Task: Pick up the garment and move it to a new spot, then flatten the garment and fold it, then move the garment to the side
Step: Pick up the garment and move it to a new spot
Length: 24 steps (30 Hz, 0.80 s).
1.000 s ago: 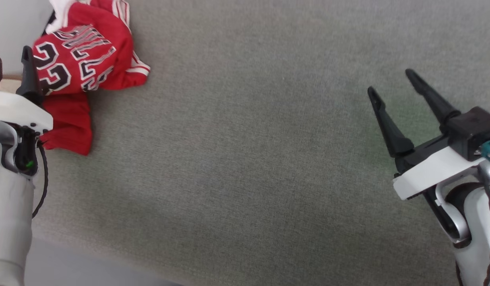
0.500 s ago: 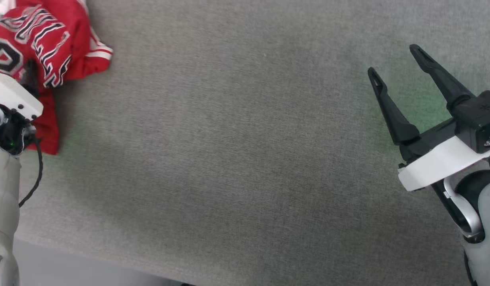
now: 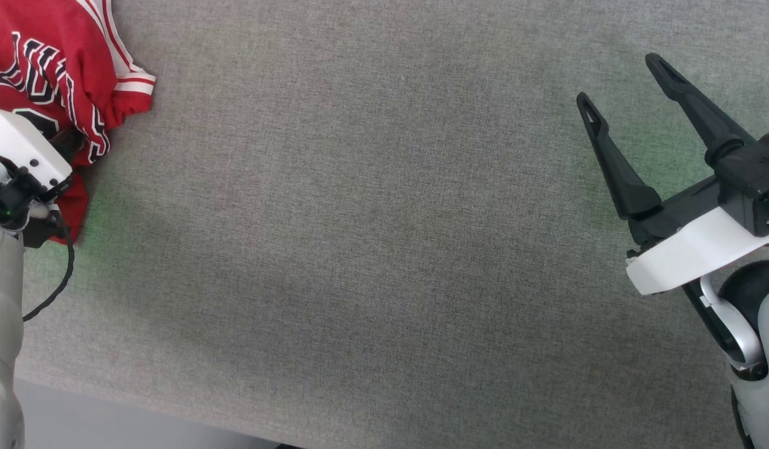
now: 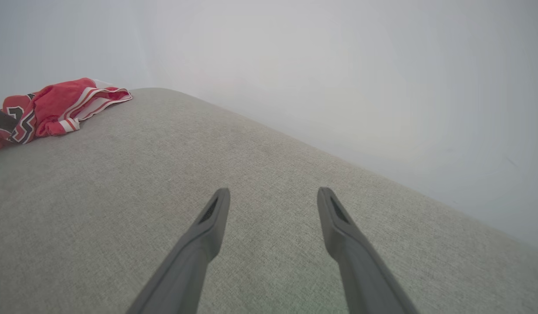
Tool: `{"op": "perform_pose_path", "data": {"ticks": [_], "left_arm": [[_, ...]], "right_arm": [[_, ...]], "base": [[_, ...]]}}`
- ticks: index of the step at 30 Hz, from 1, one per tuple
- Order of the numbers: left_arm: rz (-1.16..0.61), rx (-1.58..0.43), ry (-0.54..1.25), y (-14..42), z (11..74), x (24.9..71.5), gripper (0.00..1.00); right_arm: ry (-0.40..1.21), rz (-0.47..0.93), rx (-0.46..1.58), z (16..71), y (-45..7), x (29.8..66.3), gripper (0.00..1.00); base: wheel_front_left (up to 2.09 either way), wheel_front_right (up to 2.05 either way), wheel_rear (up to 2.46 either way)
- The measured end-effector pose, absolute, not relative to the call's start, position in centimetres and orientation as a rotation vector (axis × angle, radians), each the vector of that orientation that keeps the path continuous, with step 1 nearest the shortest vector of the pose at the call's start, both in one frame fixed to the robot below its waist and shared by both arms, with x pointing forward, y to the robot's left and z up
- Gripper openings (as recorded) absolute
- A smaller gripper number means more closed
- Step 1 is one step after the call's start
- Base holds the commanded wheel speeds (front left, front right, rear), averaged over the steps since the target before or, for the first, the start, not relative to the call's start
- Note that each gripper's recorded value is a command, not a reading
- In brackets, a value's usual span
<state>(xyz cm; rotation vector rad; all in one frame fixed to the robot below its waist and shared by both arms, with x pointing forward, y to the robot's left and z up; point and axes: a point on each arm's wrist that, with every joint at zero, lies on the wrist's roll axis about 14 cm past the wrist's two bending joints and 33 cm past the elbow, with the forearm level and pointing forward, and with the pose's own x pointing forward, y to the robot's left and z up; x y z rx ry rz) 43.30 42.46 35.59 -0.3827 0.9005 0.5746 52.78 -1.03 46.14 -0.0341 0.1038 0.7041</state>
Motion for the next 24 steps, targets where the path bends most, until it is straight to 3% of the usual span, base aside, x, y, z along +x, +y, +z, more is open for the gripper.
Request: {"op": "perform_pose_path", "data": {"ticks": [1,2,11,24], "left_arm": [[0.576,-0.396,0.902,42.4,35.6,43.3,0.7],[0.578,-0.398,0.898,42.4,35.7,43.3,0.0],[0.578,-0.343,0.794,43.9,38.7,43.8,0.0],[0.509,-0.135,0.435,47.1,52.6,46.1,0.0]], "right_arm": [[0.1,0.704,-0.035,46.3,-1.0,52.8,1.0],[0.098,0.705,-0.036,46.4,-1.0,52.8,1.0],[0.046,0.69,-0.033,48.2,-1.0,53.0,1.0],[-0.068,0.685,0.019,52.8,-0.1,51.1,1.0]], "base": [[0.0,0.0,0.0],[0.0,0.0,0.0],[0.0,0.0,0.0],[0.0,0.0,0.0]]}}
